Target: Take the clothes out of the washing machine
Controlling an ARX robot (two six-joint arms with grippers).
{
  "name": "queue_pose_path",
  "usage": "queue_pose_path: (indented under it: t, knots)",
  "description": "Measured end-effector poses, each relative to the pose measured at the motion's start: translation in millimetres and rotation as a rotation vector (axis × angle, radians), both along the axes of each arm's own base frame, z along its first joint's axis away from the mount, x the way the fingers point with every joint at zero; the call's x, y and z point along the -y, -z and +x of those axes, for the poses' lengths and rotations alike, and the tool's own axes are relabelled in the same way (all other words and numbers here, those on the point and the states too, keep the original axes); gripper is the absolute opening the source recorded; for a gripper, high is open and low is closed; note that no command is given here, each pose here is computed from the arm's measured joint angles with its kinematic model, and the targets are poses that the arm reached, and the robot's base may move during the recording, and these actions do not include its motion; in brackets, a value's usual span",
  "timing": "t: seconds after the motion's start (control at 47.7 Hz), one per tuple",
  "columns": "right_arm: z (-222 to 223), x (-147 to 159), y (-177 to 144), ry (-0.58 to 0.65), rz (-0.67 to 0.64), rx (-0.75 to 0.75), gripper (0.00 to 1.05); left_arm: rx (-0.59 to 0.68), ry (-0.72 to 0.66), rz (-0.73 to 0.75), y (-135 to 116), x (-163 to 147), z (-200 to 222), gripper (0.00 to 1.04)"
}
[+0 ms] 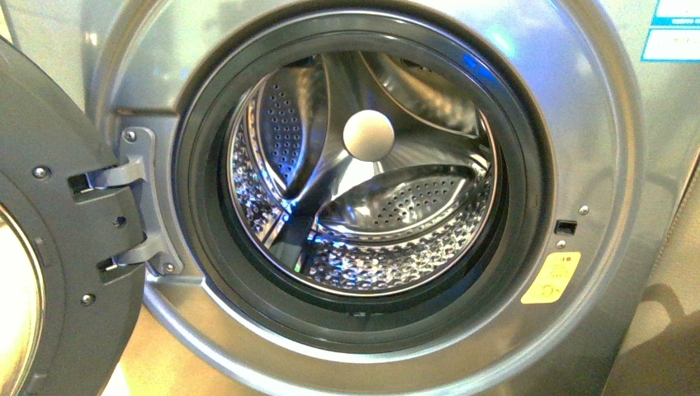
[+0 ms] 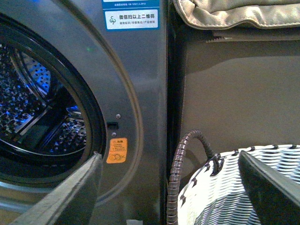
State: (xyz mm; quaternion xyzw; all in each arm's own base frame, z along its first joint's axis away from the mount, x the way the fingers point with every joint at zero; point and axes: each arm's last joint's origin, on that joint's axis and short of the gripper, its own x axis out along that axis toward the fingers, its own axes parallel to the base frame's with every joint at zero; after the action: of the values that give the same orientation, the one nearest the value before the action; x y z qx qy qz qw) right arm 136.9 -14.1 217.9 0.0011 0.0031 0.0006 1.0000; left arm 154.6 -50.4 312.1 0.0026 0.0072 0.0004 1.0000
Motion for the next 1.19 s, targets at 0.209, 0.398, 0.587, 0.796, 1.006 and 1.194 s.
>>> queue_pose_path:
  t: [0.209,0.398,0.587,0.796,1.006,1.194]
  knots:
    - [0,0,0,0.0,0.0,0.0,0.97,0.005,0.0,-0.002,-1,0,-1,0.99]
    - [0,0,0,0.0,0.0,0.0,0.97,0.002,0.0,-0.001,0,0,0,0.98]
    - [0,0,0,0.0,0.0,0.0,0.97,0.003,0.0,-0.001,0,0,-1,0.98]
    - [-4,-2,7,0.008,0.0,0.004,0.76,0.003,0.0,-0.001,0,0,-1,0.98]
    - [-12,-14,22,-0.003,0.0,0.006,0.37,0.005,0.001,-0.001,0,-1,-1,0.97]
    - [-17,-14,31,0.003,0.0,0.004,0.07,0.018,0.015,-0.007,29,-14,-9,0.67]
